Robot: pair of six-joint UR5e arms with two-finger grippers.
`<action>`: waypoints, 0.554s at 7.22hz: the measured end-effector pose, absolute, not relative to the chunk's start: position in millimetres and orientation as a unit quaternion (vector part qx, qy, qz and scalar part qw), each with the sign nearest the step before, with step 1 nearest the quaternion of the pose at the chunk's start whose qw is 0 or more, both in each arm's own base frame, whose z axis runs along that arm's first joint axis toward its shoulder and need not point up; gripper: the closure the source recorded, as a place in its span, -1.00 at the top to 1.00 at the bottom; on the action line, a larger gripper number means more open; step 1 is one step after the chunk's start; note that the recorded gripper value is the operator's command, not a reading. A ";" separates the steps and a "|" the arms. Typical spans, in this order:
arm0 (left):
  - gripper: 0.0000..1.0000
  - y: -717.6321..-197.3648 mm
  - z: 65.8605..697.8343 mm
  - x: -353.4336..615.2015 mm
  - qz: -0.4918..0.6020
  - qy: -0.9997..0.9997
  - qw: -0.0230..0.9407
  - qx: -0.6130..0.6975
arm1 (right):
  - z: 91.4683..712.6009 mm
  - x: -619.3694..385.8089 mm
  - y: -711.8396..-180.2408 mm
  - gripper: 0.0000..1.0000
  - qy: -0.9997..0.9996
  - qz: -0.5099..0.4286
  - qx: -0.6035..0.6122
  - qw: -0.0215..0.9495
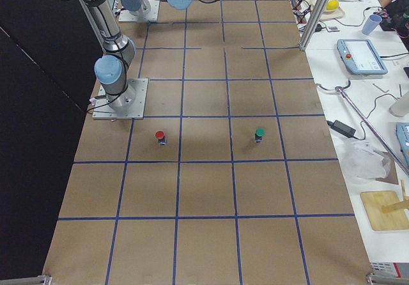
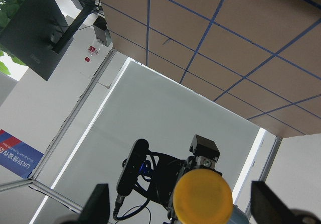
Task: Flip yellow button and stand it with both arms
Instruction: 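Grasp the yellow button's cap end with the right gripper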
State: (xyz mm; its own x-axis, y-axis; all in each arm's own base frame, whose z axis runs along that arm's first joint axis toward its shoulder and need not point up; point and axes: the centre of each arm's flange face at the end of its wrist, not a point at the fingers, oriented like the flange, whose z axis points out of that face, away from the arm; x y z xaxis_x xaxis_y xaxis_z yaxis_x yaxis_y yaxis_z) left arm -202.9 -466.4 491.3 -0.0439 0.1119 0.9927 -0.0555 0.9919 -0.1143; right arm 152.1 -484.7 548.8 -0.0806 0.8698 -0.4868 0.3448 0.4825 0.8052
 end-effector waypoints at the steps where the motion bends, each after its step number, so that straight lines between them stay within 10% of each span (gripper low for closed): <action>1: -0.42 -466.7 490.7 -202.9 0.060 -0.720 0.691 -0.019 | 546.6 156.5 -480.0 0.95 0.689 0.261 0.440 0.513; 4: -0.42 -467.6 490.1 -202.8 0.063 -0.720 0.691 -0.022 | 531.0 163.8 -473.9 0.41 0.685 0.278 0.445 0.505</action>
